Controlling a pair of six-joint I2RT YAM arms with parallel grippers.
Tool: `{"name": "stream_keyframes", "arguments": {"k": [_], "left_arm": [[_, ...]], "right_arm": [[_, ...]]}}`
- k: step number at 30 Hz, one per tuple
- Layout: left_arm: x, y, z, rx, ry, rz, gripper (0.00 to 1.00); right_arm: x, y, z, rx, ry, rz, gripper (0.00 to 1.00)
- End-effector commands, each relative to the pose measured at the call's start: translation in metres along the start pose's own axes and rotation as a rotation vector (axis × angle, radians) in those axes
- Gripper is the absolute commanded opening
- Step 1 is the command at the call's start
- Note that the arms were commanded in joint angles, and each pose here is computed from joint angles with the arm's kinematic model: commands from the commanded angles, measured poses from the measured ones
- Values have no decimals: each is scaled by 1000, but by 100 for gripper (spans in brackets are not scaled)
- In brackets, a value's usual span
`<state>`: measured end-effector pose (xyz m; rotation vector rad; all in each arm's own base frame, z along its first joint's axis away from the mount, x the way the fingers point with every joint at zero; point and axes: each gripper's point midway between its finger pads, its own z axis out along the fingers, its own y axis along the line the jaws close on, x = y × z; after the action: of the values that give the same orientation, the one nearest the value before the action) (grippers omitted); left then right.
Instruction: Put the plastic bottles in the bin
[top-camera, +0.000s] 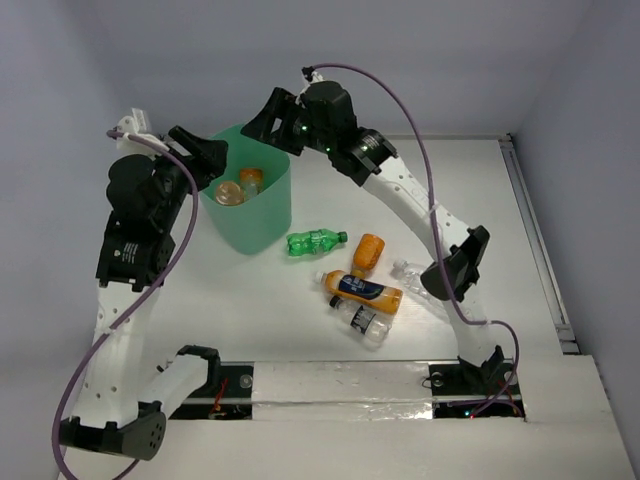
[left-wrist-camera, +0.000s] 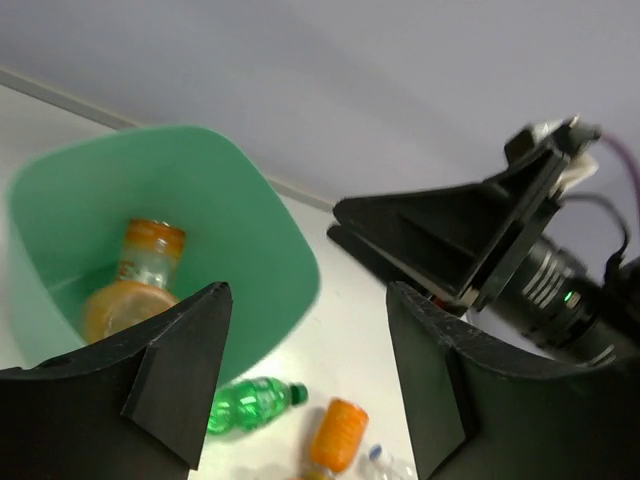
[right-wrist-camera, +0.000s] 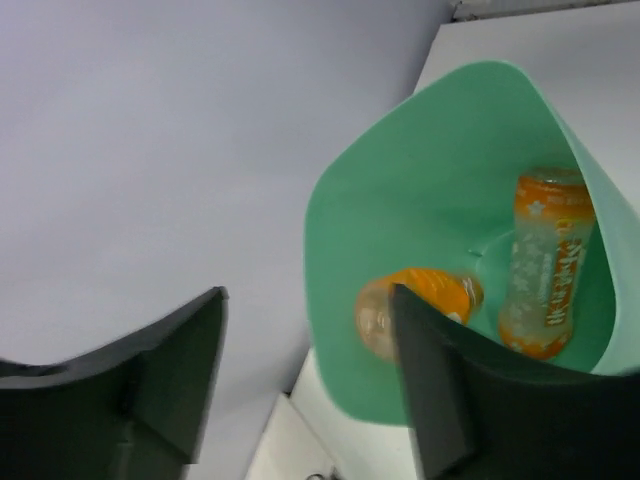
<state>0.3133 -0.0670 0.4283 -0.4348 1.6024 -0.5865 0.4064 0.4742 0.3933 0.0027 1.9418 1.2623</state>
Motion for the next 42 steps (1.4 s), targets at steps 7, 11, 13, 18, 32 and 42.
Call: {"name": "stream_keyframes", "arguments": {"k": [7, 11, 13, 18, 32, 42], "left_arm": [[140, -87, -7, 257, 395, 99, 22], [207, -86, -16, 232, 516, 116, 5], [240, -80, -19, 193, 577, 108, 2], [298, -91, -22, 200, 659, 166, 7], [419, -91, 43, 167, 856, 504, 80], [466, -89, 59, 192, 955, 583, 81]], "right_arm": [[-60, -7, -164, 94, -230, -122, 2], [-16, -93, -232, 278, -209, -80, 0], [17, -137, -271, 357, -190, -49, 0], [84, -197, -326, 499, -134, 61, 0], [172, -238, -373, 529, 11, 190, 21], [193, -225, -370, 449, 189, 95, 60]]}}
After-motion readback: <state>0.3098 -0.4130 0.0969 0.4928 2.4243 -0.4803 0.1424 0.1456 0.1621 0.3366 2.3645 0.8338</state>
